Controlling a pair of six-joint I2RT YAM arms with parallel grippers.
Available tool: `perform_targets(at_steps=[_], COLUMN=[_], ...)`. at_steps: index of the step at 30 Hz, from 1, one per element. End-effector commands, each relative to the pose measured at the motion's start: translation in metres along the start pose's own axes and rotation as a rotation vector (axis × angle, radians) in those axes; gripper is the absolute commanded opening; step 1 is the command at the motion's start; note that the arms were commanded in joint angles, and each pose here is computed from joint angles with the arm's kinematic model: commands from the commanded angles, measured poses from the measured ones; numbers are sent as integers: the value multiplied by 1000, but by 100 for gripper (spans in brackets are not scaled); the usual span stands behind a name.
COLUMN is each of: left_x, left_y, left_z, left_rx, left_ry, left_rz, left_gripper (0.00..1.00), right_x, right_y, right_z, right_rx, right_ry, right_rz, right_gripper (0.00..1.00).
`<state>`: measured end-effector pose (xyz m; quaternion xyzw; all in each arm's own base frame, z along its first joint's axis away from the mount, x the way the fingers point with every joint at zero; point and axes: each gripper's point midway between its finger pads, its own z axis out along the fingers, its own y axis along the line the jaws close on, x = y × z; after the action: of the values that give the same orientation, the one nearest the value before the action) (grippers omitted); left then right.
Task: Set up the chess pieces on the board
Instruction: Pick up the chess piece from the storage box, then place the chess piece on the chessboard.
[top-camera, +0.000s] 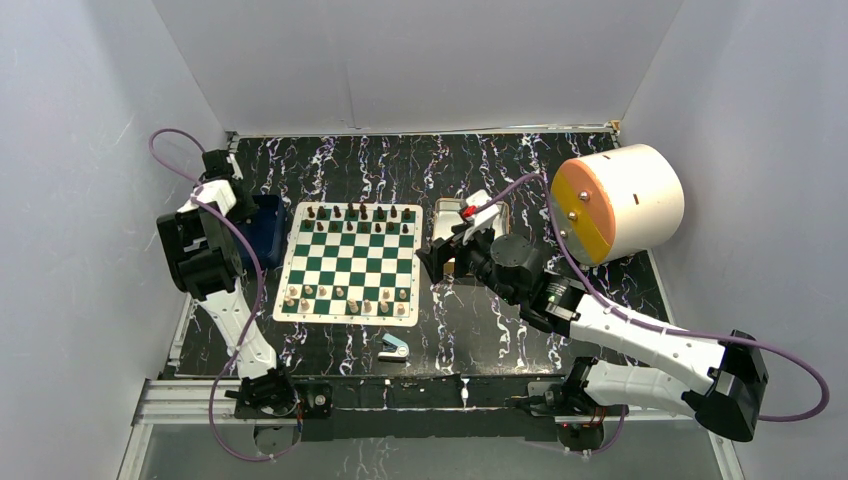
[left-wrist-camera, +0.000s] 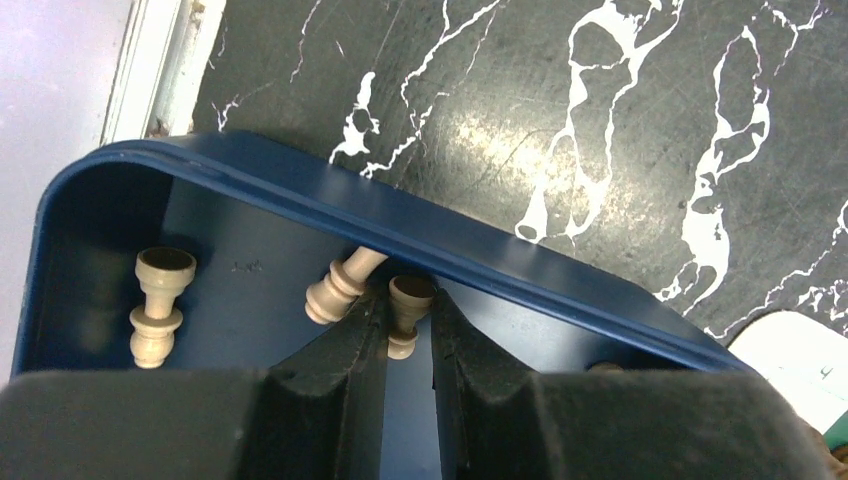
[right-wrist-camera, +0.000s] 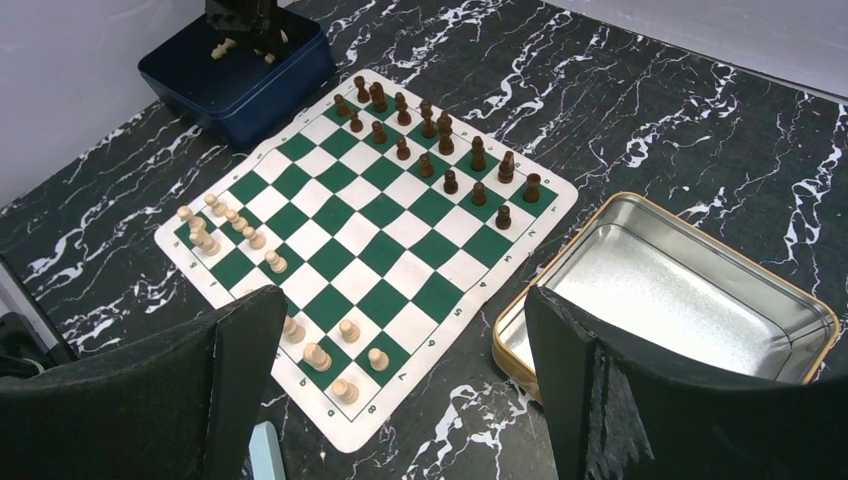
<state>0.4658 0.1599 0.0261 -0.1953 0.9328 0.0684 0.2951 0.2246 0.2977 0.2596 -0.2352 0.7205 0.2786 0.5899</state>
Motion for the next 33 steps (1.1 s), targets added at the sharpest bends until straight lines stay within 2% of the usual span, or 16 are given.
perform_targets(at_steps=[1,4,10,14,20,25,30,33], left_x=[-29,-35,-22,-13,-8,6,38,61], left_y=[-1,-2,-11,-38,-75,-119,-160,-185], left_z=[-46,-60,-86,-109,-148,-187,-223,-247], left_rx=[11,15,64,207,385,503,582,679], left_ry=[-26,-26,27,61,75,105,192,258], left_rz=[-15,-44,-102,-152,-189,-107,55,116], left_gripper=[0,0,0,0,0,0,0,0], right_x=[-36,-35,-29,-27,-25,-32,-30,-22], right_y=[4,9,19,27,43,38,32,28], right_z=[-5,-3,1,3,-1,-5,-6,-4], right_rx=[-5,-27,-74,-121,-242,-222,-197,-192], right_ry=[-97,-94,-61,-51,-48,-68,-46,-49], right_rz=[72,89,104,68,-86,-113,-124,-192], right_gripper=[99,99,99,99,99,99,99,99])
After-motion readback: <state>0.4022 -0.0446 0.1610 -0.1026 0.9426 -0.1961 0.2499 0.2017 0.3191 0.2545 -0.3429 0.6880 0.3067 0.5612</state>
